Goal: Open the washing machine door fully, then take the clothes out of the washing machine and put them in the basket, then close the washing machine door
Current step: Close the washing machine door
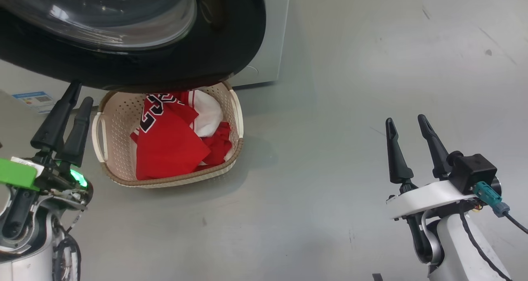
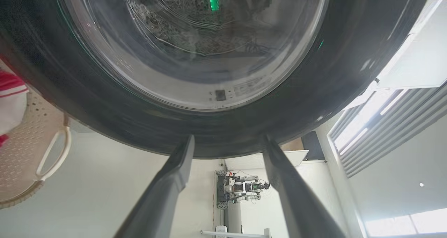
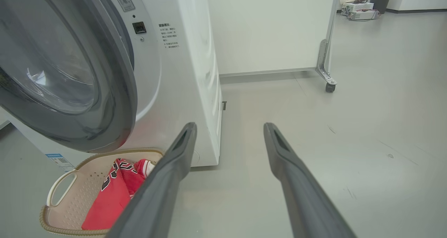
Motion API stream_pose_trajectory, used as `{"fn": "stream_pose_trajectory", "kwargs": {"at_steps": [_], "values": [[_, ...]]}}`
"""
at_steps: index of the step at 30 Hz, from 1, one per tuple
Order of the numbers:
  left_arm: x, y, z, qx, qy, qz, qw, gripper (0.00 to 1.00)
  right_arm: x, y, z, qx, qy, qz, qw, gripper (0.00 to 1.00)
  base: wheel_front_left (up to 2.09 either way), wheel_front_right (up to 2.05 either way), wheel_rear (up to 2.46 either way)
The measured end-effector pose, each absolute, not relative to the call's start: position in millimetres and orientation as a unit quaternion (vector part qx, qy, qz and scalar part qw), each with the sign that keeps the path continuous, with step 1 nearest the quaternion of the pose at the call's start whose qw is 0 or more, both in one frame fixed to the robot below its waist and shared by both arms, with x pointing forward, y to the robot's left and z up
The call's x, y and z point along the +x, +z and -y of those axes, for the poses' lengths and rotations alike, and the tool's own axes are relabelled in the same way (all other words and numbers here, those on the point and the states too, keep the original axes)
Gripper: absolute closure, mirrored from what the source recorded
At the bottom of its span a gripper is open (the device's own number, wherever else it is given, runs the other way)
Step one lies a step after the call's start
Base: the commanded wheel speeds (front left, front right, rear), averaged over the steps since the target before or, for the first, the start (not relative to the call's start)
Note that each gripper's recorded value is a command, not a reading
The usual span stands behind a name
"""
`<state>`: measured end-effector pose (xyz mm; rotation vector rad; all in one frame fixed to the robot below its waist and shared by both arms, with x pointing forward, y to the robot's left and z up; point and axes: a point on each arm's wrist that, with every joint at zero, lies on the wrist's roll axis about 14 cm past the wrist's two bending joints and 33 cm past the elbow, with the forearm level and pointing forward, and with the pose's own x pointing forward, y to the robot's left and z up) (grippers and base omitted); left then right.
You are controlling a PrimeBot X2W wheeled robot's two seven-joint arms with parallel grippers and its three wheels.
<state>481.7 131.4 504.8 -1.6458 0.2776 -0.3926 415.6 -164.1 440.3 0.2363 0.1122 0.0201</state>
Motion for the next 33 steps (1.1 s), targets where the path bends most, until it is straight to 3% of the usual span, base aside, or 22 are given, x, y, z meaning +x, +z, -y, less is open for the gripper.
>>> {"fn": "stream_pose_trajectory", "kwargs": {"at_steps": [5, 12, 19, 23, 33], "values": [[471, 523, -149, -0.677, -0.156, -0.085, 0.714, 0.0, 416, 449, 155, 0.12, 0.024, -0.046, 0.991, 0.0, 0.0, 0.0, 0.0], [452, 523, -164, -0.55, -0.118, -0.073, 0.824, 0.0, 410, 455, 151, 0.118, 0.03, -0.04, 0.992, 0.0, 0.0, 0.0, 0.0], [436, 525, -163, -0.437, -0.105, -0.056, 0.892, 0.0, 398, 456, 153, 0.117, 0.027, -0.041, 0.992, 0.0, 0.0, 0.0, 0.0], [423, 520, -159, -0.357, -0.106, -0.056, 0.926, 0.0, 392, 459, 153, 0.113, 0.028, -0.038, 0.992, 0.0, 0.0, 0.0, 0.0], [391, 501, -153, -0.235, -0.105, -0.061, 0.964, 0.0, 378, 461, 153, 0.115, 0.023, -0.038, 0.992, 0.0, 0.0, 0.0, 0.0]]}}
